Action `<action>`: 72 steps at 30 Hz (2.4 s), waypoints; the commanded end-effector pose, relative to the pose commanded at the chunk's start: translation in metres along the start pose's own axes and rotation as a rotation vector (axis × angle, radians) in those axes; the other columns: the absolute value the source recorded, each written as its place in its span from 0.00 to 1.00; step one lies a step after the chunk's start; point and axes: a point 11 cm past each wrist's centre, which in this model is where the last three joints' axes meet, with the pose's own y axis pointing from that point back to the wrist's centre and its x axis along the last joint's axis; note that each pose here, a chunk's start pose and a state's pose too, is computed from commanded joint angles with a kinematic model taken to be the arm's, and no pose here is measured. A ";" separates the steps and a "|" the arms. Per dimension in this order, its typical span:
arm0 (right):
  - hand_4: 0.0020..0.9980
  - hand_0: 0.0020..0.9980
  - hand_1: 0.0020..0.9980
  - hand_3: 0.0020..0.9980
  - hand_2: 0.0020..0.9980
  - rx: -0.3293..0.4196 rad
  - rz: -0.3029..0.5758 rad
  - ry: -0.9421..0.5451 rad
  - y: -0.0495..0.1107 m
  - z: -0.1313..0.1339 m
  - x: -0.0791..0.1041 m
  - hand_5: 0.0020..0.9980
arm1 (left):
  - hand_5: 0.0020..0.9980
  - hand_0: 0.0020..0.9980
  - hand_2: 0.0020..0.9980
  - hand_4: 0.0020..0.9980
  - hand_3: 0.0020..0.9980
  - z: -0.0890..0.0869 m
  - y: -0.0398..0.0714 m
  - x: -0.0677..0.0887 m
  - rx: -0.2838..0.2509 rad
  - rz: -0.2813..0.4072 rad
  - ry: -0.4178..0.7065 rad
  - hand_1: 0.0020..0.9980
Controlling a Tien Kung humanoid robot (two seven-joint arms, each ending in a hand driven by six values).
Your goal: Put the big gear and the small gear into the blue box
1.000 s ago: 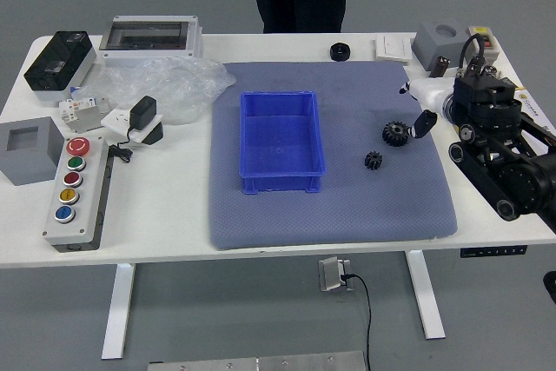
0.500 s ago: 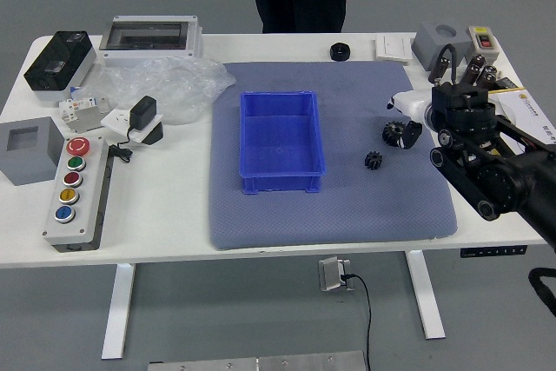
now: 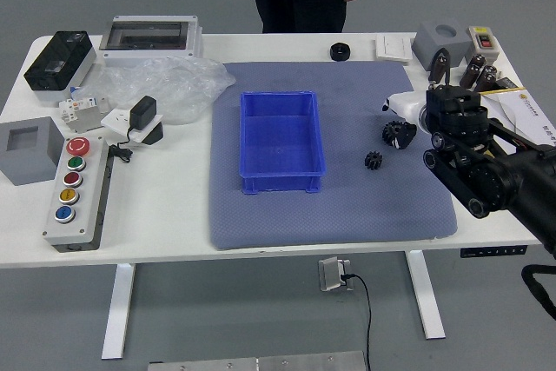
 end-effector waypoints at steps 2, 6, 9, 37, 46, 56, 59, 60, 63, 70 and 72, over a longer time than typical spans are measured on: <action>0.66 0.84 0.79 0.88 0.87 -0.002 -0.001 -0.001 -0.001 0.001 -0.001 0.09 | 0.12 0.82 0.83 0.54 0.82 0.000 0.000 0.000 0.000 0.000 -0.001 0.83; 0.65 0.84 0.78 0.87 0.87 -0.008 -0.006 -0.006 -0.004 0.005 -0.004 0.08 | 0.12 0.82 0.83 0.54 0.82 0.001 0.000 0.000 -0.001 0.001 -0.002 0.83; 0.65 0.84 0.78 0.87 0.87 -0.011 -0.011 -0.009 -0.006 0.007 -0.007 0.08 | 0.12 0.82 0.83 0.54 0.82 0.000 0.000 0.000 0.000 0.001 -0.003 0.83; 0.62 0.54 0.51 0.64 0.57 -0.030 0.015 -0.023 -0.013 0.008 -0.013 0.09 | 0.12 0.82 0.83 0.54 0.82 0.002 0.000 -0.001 -0.005 -0.002 0.004 0.83; 0.62 0.53 0.47 0.61 0.54 -0.037 0.026 -0.022 -0.014 0.008 -0.014 0.10 | 0.12 0.82 0.83 0.54 0.82 0.003 0.000 -0.002 -0.009 -0.003 0.004 0.83; 0.61 0.53 0.42 0.53 0.48 -0.052 0.069 -0.040 -0.012 0.016 -0.005 0.07 | 0.12 0.82 0.83 0.54 0.82 0.002 0.000 -0.001 -0.006 -0.002 0.003 0.83; 0.62 0.54 0.42 0.52 0.47 -0.060 0.077 -0.043 -0.010 0.022 -0.001 0.05 | 0.12 0.82 0.83 0.54 0.82 0.002 0.000 0.000 -0.006 -0.001 0.002 0.83; 0.62 0.54 0.42 0.52 0.47 -0.064 0.081 -0.044 -0.009 0.024 0.001 0.05 | 0.12 0.82 0.83 0.54 0.82 0.001 0.000 0.000 -0.005 -0.001 0.002 0.83; 0.62 0.54 0.42 0.52 0.47 -0.071 0.096 -0.047 -0.005 0.031 0.008 0.05 | 0.12 0.82 0.83 0.54 0.82 0.001 0.000 0.000 -0.005 0.000 0.003 0.83; 0.62 0.54 0.42 0.52 0.47 -0.075 0.167 -0.049 0.012 0.046 0.031 0.04 | 0.12 0.82 0.83 0.54 0.82 0.002 0.000 0.003 -0.006 0.005 0.006 0.83; 0.61 0.55 0.42 0.52 0.47 -0.070 0.190 -0.048 0.018 0.048 0.037 0.04 | 0.12 0.82 0.83 0.54 0.82 0.002 0.001 0.003 -0.006 0.005 0.007 0.83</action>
